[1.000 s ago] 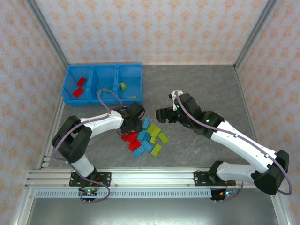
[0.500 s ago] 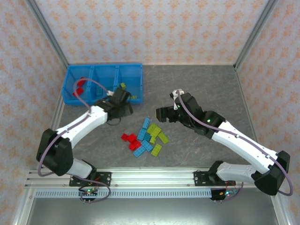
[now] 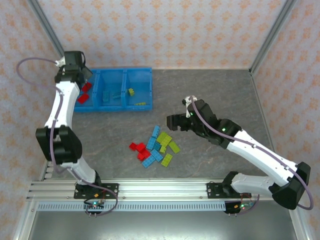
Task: Sort the legos into containers by color
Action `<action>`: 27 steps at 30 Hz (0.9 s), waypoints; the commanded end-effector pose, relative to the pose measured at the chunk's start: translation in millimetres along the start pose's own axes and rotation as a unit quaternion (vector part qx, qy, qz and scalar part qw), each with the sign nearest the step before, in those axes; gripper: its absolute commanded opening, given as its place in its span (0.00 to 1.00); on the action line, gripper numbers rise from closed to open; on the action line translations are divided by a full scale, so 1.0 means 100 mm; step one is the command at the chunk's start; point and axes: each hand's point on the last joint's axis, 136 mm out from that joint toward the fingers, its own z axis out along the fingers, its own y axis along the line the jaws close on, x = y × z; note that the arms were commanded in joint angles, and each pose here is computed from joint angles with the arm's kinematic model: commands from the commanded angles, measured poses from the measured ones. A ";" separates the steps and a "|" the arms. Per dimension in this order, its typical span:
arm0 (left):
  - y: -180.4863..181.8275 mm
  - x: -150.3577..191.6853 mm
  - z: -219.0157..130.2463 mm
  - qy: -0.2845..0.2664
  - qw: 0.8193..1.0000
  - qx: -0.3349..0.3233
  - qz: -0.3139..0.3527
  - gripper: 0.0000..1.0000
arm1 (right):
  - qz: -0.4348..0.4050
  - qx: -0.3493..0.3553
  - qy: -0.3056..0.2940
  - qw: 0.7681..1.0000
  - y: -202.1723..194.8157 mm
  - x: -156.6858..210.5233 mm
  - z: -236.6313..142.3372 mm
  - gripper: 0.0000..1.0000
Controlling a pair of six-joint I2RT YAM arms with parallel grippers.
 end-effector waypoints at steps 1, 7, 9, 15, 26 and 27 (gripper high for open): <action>0.12 0.03 0.30 0.054 0.998 -0.032 0.015 0.54 | 0.007 0.000 -0.008 1.000 -0.04 0.01 -0.13 0.93; -0.01 0.07 0.66 0.102 0.995 -0.014 0.017 0.76 | 0.011 0.012 -0.006 1.000 -0.11 0.05 -0.18 0.94; -0.06 0.03 0.60 0.099 0.995 -0.001 0.013 0.80 | 0.016 0.014 -0.005 1.000 -0.12 0.06 -0.16 0.94; -0.23 -0.08 -0.07 0.075 0.995 0.073 -0.001 0.83 | 0.031 0.018 0.003 0.999 -0.11 0.10 0.03 0.94; -0.90 1.52 -1.94 0.061 0.876 0.326 0.350 0.82 | 0.055 0.092 0.140 0.984 -0.42 0.93 0.65 0.86; -0.87 1.71 -2.05 0.069 0.850 0.356 0.383 0.82 | 0.053 0.098 0.153 0.982 -0.47 1.06 0.68 0.84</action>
